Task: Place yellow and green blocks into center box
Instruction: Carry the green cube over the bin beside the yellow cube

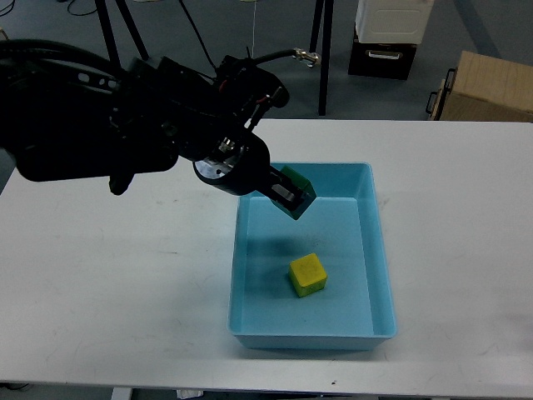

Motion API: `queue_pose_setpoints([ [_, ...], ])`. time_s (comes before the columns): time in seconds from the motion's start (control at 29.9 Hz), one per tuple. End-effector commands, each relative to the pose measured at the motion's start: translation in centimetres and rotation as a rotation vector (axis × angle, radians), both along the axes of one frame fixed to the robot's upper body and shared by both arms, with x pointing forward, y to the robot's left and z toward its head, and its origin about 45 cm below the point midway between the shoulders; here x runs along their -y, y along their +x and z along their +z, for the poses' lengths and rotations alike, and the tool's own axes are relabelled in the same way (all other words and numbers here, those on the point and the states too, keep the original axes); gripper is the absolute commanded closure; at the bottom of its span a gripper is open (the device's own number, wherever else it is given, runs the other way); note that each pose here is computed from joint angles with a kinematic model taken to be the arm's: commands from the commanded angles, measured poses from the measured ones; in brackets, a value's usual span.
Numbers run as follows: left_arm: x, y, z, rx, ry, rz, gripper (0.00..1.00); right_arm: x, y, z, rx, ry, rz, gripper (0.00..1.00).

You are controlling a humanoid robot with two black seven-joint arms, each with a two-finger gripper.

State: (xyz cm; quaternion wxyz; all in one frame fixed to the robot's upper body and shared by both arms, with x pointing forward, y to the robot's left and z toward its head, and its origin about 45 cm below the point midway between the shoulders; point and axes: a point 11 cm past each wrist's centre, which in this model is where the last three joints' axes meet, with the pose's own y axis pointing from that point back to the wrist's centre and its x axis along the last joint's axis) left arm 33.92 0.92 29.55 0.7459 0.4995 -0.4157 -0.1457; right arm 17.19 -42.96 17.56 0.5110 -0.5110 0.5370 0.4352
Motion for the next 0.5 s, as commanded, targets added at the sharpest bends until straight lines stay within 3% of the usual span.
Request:
queue_pose_setpoints([
  [0.0, 1.6, -1.5, -1.7, -0.027, 0.024, -0.05, 1.0, 0.1, 0.0, -0.2, -0.003, 0.002, -0.003, 0.0],
  [0.23, 2.0, -1.5, -3.6, -0.055, 0.026, -0.034, 1.0, 0.4, -0.3, -0.9, -0.026, 0.0, -0.015, 0.0],
  [0.4, 0.6, 0.8, -4.9, -0.042, 0.033, 0.048, 0.91, 0.4, -0.1, -1.0, -0.03, -0.013, -0.011, 0.0],
  [0.47, -0.1, 1.1, -5.3, -0.035, 0.056, 0.057, 0.83, 0.5, -0.1, -1.1, -0.031, -0.013, -0.011, 0.0],
])
